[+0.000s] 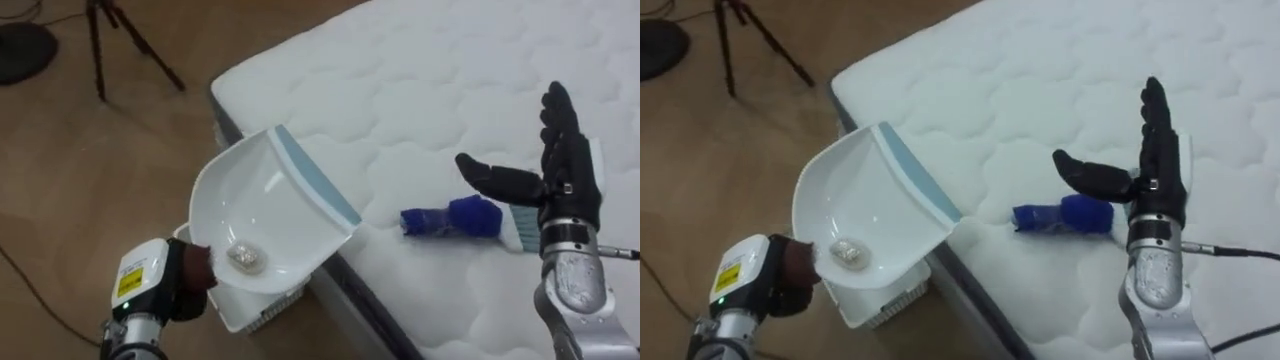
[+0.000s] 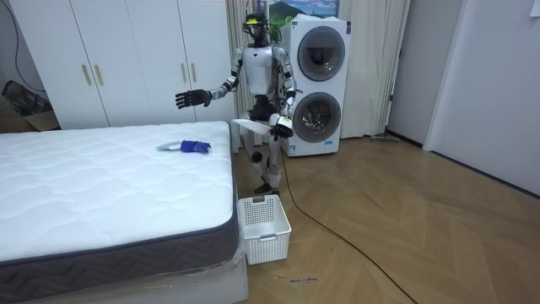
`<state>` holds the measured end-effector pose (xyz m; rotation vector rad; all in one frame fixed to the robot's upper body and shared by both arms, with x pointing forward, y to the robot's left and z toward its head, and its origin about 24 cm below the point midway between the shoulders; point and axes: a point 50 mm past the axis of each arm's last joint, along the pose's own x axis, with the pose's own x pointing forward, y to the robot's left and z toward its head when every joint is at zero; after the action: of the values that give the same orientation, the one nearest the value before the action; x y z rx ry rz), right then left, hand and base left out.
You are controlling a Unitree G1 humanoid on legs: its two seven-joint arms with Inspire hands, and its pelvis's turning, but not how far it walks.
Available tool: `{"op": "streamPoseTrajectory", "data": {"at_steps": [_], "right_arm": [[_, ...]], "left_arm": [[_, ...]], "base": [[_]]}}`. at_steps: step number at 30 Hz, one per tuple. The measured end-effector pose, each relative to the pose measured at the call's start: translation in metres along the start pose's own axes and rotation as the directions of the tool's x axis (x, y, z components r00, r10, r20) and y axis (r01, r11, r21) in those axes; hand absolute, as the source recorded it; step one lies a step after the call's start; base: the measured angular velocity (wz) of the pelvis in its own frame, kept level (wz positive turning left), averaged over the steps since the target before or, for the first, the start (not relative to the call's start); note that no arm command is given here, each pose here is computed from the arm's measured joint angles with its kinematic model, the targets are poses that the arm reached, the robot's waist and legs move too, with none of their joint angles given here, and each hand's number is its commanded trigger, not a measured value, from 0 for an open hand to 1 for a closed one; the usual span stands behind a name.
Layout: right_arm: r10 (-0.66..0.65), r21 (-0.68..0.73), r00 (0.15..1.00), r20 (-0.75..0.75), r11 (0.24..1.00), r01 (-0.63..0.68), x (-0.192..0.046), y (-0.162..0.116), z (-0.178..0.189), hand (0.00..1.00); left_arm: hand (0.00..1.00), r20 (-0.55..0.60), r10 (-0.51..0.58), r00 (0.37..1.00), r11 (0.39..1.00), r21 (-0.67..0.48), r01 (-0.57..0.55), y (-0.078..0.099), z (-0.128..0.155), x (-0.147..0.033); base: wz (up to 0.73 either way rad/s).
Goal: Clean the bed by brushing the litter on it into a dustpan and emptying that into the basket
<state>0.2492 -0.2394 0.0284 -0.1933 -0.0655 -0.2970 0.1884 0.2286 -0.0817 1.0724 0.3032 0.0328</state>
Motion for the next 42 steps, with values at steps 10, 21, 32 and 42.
{"op": "streamPoseTrajectory", "data": {"at_steps": [10, 21, 32, 42], "right_arm": [[-0.005, 0.005, 1.0, -0.005, 1.0, 0.005, 0.001, 0.0, -0.001, 0.0], [0.03, -0.019, 0.999, -0.041, 0.999, -0.031, 0.003, 0.01, -0.008, 0.0], [0.049, -0.081, 0.995, -0.082, 0.995, -0.056, -0.003, 0.007, -0.02, 0.0], [0.13, -0.133, 0.975, -0.179, 0.979, -0.155, -0.01, 0.012, -0.041, 0.0]], "left_arm": [[1.0, 0.041, 0.031, 0.999, 0.999, -0.022, -0.03, 0.005, 0.01, 0.006], [1.0, 0.04, 0.049, 0.998, 0.999, -0.011, -0.049, 0.011, 0.006, 0.008], [1.0, 0.035, 0.037, 0.999, 0.999, -0.026, -0.036, 0.01, 0.004, 0.005], [1.0, -0.03, 0.003, 1.0, 1.0, -0.023, -0.004, 0.004, -0.004, 0.006]], "base": [[0.27], [0.6], [0.8], [0.06]]}}
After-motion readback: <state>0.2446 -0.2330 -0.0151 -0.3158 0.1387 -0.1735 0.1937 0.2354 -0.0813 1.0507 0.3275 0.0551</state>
